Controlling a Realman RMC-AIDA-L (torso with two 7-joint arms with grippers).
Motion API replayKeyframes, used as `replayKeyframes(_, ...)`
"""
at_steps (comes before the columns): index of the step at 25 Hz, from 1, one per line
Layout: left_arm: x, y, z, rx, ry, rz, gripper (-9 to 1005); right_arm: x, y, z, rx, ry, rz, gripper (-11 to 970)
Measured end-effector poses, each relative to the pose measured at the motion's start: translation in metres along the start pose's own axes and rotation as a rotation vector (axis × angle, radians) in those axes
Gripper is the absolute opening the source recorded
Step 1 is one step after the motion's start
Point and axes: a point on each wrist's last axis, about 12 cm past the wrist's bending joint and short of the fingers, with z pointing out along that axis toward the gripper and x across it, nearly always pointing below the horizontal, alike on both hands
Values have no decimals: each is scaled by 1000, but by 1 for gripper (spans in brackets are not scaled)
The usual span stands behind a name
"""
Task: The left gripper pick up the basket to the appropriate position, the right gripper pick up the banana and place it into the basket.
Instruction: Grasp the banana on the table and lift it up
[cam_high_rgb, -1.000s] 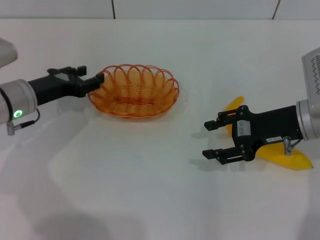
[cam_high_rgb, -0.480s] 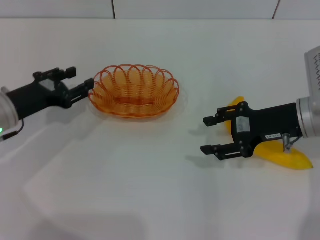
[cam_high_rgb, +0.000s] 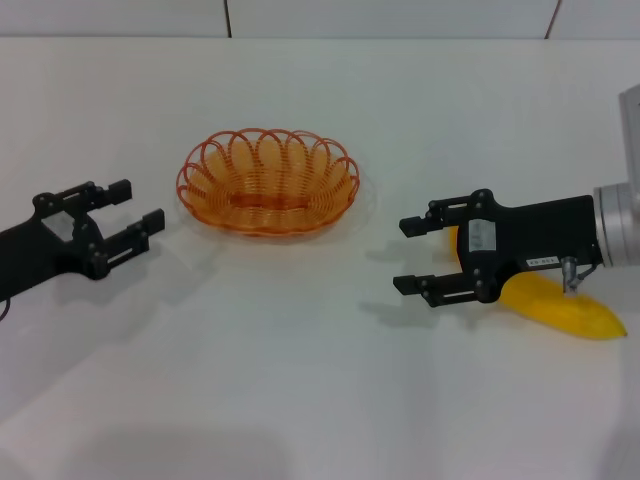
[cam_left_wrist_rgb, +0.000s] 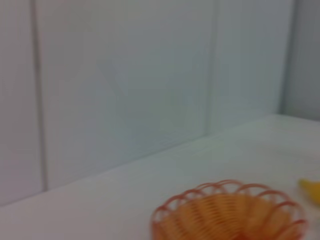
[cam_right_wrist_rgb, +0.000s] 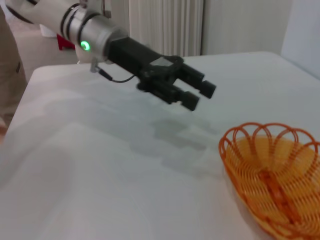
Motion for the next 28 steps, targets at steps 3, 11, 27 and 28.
replayKeyframes(3, -1, -3, -5, 47, -1, 5, 597, -1, 0, 0, 8, -17, -5, 704)
replayKeyframes(11, 5, -7, -5, 98, 62, -19, 595, -5, -6, -1, 53, -30, -4, 704)
replayKeyframes(27, 7, -5, 1, 57, 84, -11, 597, -26, -3, -34, 190, 88, 28, 754)
replayKeyframes(28, 7, -5, 2, 55, 84, -10, 596, -26, -4, -33, 193, 124, 40, 757)
